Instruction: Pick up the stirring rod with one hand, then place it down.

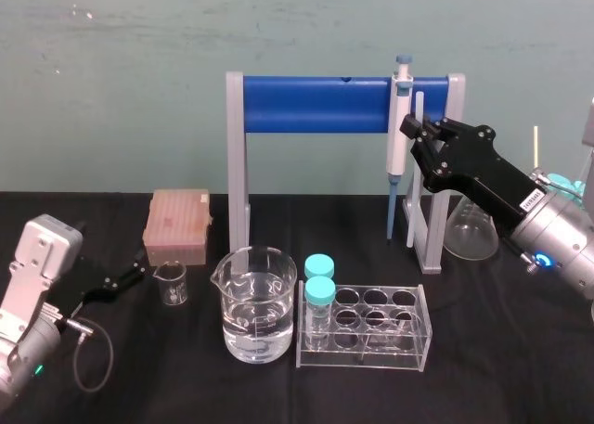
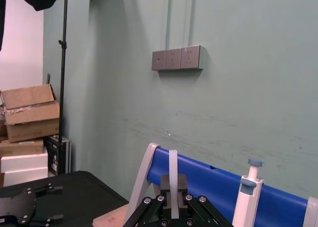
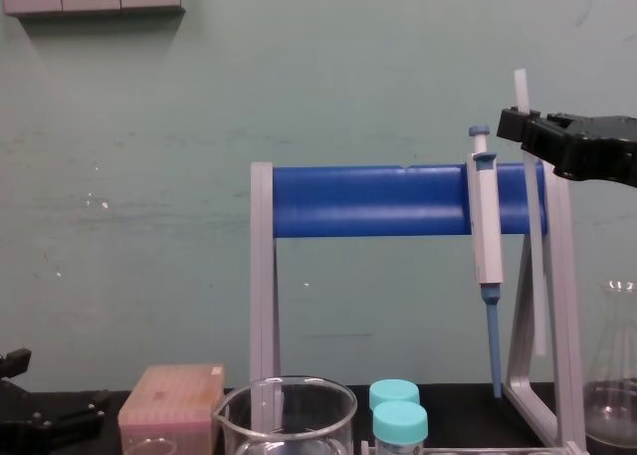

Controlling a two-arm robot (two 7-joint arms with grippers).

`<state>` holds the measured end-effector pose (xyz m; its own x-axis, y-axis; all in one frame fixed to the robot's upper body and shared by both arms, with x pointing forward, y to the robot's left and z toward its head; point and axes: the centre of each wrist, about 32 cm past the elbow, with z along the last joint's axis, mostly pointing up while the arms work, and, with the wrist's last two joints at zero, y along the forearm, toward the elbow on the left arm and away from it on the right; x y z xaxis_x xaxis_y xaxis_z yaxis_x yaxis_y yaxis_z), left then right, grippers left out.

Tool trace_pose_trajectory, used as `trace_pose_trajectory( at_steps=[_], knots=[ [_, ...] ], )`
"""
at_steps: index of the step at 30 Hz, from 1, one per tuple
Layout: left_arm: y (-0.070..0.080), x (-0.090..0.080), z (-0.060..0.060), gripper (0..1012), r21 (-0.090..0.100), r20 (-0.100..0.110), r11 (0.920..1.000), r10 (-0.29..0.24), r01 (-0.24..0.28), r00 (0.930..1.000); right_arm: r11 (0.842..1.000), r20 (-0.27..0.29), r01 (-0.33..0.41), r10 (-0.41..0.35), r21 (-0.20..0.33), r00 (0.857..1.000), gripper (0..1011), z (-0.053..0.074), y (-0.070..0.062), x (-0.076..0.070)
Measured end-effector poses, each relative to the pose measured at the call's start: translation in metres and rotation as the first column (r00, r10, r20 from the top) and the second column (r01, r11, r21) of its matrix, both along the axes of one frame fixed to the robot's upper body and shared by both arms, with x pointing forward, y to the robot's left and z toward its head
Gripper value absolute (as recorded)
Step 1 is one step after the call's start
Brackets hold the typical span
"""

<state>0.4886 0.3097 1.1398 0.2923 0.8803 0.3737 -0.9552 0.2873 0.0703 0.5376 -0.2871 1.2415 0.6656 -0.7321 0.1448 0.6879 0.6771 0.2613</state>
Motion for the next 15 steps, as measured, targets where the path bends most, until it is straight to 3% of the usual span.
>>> trace_pose_trajectory(
  at_steps=[7, 10, 15],
  knots=[
    [0.0, 0.0, 0.0, 1000, 0.0, 0.0, 1.0, 0.0, 0.0, 1.0, 1.0, -0.006, -0.019, 0.019, 0.001, 1.0, 69, -0.001, 0.0, 0.0],
    [0.0, 0.0, 0.0, 1000, 0.0, 0.0, 1.0, 0.0, 0.0, 1.0, 0.997, -0.018, -0.073, 0.073, 0.014, 0.997, 69, -0.006, -0.001, -0.001],
    [0.0, 0.0, 0.0, 1000, 0.0, 0.0, 1.0, 0.0, 0.0, 1.0, 0.981, -0.048, -0.192, 0.193, 0.028, 0.98, 70, -0.019, -0.002, -0.005]
  ],
)
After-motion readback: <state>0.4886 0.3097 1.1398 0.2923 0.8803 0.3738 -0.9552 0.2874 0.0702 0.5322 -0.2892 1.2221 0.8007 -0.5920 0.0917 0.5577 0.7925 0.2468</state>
